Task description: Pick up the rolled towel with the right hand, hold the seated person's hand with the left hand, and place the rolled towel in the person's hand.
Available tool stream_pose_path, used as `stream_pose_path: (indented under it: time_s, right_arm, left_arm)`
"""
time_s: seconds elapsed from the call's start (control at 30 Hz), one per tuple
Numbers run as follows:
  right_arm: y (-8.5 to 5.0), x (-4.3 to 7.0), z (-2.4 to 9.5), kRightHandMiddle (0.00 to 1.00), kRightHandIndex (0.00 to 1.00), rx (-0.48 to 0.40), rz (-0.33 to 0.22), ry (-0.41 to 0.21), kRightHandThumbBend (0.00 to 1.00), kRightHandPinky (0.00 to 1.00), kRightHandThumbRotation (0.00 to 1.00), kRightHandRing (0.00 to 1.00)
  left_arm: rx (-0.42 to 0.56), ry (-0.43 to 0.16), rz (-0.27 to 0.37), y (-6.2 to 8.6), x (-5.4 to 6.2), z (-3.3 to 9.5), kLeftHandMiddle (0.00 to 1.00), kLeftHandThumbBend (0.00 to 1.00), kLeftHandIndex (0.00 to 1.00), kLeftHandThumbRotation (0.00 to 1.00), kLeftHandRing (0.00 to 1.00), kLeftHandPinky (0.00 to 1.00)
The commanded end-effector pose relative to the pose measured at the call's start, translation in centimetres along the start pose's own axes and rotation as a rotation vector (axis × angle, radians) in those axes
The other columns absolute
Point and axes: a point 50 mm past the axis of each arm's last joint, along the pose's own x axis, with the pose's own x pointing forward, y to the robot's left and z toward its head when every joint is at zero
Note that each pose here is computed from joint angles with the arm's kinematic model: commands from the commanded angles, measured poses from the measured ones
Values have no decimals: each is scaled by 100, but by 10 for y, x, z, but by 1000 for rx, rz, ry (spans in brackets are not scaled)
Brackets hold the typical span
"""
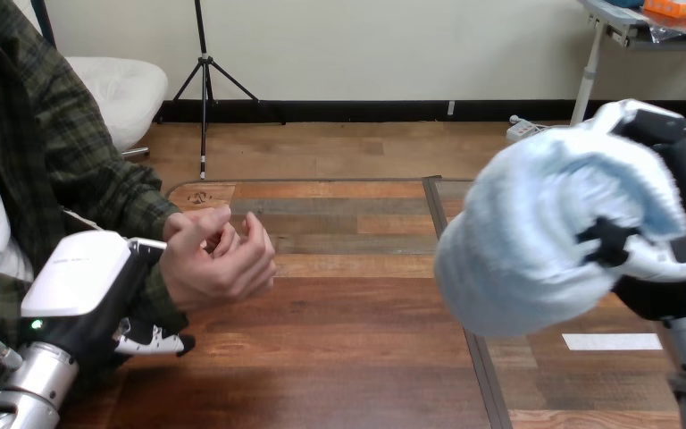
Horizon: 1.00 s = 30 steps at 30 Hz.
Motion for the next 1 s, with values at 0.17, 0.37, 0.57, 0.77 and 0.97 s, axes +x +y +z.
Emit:
stream_pose_path:
  time_s: [0.17,0.37,0.57,0.77,0.97]
  right_arm:
    - [7,31,0,23,29,4,65,-103,76,14,0,21]
    - [10,36,-6,24,30,24,84,-98,77,15,0,21]
    - [14,41,-11,24,30,77,115,-81,76,15,0,21]
    - [20,47,-16,24,29,81,124,-62,74,14,0,20]
    - [25,51,-20,24,28,71,113,-58,75,14,0,20]
  left_arm:
    - [-73,-102,86,9,9,24,37,89,38,0,33,31]
    - [-79,-127,110,11,11,29,36,90,37,0,31,29]
    - [-88,-145,125,13,13,34,36,90,37,0,31,28]
    - [-100,-160,141,14,15,39,36,90,37,0,31,27]
    - [-107,-163,158,16,16,43,36,90,37,0,31,27]
